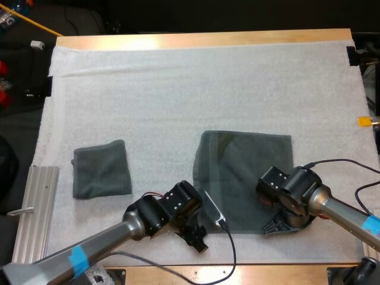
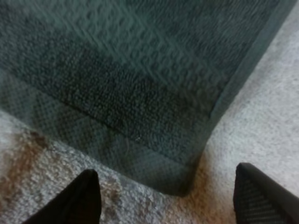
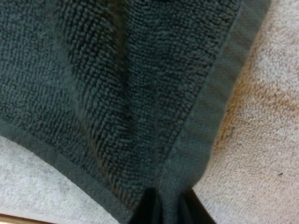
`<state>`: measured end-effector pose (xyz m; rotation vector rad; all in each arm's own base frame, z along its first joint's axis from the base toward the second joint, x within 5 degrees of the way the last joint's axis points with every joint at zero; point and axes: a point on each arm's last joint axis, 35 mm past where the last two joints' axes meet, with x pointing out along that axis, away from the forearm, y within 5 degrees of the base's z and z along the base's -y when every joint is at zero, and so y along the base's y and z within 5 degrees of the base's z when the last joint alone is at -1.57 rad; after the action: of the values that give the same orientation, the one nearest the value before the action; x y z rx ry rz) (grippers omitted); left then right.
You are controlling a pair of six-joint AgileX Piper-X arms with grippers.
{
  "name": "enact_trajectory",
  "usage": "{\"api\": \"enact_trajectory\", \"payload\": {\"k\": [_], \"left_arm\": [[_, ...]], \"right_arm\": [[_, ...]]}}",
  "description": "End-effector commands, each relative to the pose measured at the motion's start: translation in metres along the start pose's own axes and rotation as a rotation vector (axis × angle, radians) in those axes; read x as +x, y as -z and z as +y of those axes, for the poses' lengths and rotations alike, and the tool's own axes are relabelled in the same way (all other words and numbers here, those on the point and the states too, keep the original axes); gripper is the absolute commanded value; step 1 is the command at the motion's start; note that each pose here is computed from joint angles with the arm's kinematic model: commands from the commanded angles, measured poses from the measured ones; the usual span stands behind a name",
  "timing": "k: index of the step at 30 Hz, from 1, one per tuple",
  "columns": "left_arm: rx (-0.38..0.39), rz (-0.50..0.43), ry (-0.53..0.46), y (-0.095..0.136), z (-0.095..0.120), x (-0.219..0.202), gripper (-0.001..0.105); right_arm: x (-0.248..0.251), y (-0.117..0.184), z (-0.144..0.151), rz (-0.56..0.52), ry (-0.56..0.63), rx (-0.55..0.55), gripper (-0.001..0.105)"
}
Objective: Pick towel from pile, fold and stack
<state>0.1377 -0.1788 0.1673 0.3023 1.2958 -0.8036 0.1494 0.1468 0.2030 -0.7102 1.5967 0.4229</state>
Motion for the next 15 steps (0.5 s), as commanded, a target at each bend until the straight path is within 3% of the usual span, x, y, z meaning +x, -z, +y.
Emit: {"api": "enact_trajectory", "payload": {"k": [1,12,15], "left_arm": [[-0.004,-0.007,-0.011,-0.002,-0.001,0.003,0.058],[-0.024,0.100,-0.028,0.001,0.005,0.034,0.057],[-0.024,0.103,-0.028,0.001,0.006,0.034,0.048]], "right_arm": [[-0.002,0.001,0.000,-0.007,-0.010,0.003,0.000],[-0.002,0.001,0.000,-0.014,-0.010,0.005,0.000],[-0.002,0.000,0.000,-0.019,-0.011,0.006,0.000]]}}
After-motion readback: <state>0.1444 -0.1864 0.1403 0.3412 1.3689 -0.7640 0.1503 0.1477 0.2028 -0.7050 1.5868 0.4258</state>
